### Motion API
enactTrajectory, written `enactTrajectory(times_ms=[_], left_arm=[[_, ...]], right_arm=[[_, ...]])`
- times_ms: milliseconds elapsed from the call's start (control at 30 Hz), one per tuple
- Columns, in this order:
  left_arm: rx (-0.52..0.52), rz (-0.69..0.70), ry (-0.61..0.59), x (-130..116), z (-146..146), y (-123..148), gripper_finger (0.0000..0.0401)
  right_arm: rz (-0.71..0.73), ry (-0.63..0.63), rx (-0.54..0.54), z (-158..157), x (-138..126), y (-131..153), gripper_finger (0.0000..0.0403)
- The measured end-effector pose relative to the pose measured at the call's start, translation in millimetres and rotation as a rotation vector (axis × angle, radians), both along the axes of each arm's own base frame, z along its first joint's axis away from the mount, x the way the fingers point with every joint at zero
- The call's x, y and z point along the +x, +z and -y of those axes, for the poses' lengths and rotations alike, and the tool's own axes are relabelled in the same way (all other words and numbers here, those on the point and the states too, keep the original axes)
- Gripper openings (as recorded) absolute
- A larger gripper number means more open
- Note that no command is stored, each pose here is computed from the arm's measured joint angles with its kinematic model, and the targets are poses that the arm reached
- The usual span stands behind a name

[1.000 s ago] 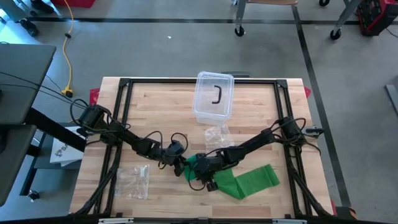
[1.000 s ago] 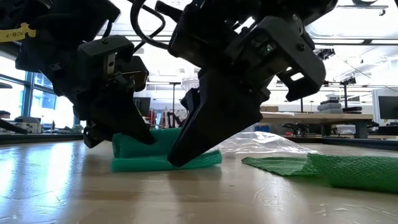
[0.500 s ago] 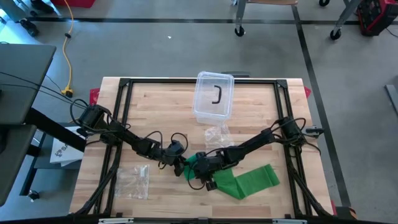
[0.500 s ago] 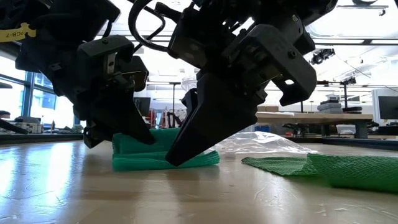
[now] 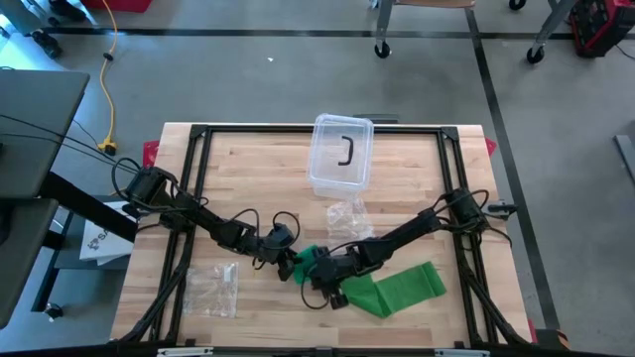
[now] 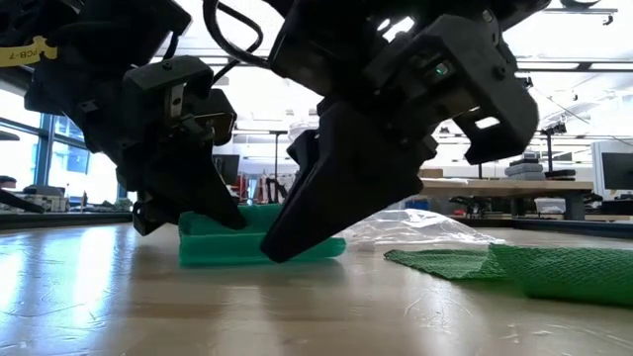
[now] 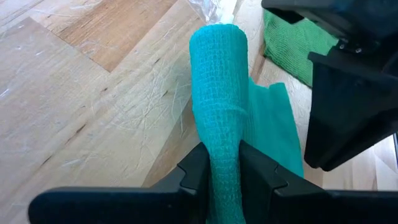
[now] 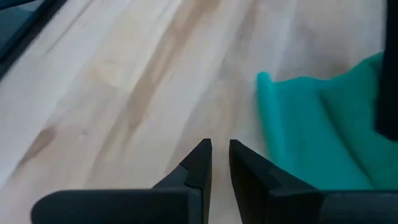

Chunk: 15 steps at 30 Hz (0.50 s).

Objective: Roll bandage
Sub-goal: Roll the blue bandage

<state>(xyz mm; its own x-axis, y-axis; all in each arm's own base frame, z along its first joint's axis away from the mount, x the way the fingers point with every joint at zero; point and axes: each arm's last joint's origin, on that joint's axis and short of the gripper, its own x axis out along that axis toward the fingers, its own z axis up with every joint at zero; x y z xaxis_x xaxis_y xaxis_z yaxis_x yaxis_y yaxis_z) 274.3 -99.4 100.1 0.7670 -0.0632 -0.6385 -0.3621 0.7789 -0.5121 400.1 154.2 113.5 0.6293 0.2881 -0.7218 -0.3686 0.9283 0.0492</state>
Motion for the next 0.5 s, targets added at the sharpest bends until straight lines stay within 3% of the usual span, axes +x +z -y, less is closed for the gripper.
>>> enactTrajectory(times_ms=[300, 500], left_arm=[[-0.002, -0.001, -0.003, 0.0, 0.1, 0.0, 0.0055], [-0.003, -0.001, -0.005, 0.1, 0.2, 0.1, 0.0055]], right_arm=[[0.073, -0.025, 0.043, 0.7, 6.3, 5.9, 0.0061], [0.027, -0.098, 0.113, 25.0, 13.6, 4.8, 0.0057]])
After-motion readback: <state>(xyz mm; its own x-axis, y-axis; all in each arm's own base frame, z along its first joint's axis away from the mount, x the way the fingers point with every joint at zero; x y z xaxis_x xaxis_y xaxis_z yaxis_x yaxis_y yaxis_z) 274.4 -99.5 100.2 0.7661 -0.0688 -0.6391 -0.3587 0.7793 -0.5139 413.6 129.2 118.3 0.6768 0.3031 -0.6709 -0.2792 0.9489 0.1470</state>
